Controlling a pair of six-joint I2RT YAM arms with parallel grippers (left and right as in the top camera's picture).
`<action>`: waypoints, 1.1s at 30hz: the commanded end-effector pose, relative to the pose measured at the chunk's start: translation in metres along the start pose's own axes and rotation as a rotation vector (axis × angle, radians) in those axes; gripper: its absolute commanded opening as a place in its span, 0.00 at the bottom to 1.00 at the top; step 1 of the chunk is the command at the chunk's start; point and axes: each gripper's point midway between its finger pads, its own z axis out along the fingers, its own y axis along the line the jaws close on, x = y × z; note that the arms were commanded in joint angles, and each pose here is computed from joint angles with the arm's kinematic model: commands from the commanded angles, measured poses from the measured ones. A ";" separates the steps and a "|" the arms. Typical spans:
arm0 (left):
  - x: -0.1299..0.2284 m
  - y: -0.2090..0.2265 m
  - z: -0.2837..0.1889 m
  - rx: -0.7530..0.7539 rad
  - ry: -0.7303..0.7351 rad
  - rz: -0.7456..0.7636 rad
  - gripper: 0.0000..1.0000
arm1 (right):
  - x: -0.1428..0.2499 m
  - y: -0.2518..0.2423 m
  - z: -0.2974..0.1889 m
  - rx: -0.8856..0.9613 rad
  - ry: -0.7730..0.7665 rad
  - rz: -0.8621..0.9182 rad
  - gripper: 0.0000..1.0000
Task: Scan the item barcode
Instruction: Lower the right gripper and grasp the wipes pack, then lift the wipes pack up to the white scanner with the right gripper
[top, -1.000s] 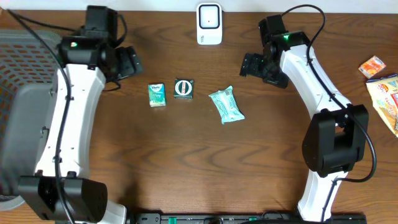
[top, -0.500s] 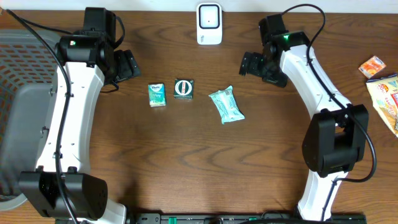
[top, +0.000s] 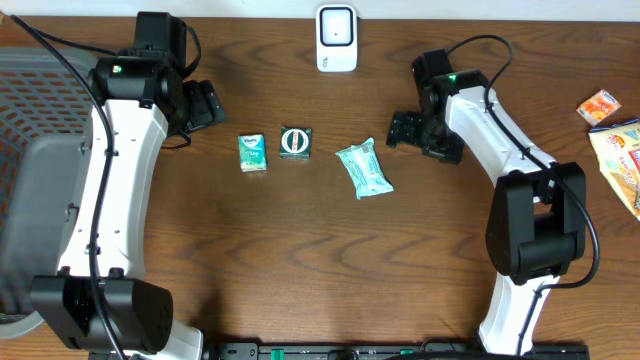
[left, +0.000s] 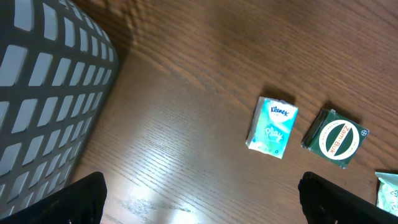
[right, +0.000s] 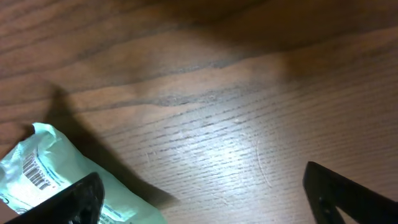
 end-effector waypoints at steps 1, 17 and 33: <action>-0.001 0.003 0.001 -0.018 -0.002 0.000 0.98 | 0.010 0.011 0.001 -0.047 0.022 -0.141 0.93; -0.001 0.003 0.001 -0.018 -0.002 0.000 0.98 | 0.053 0.044 0.012 -0.584 0.174 -0.407 0.76; -0.001 0.003 0.001 -0.018 -0.002 0.000 0.98 | 0.066 0.052 0.046 -0.660 0.170 -0.233 0.47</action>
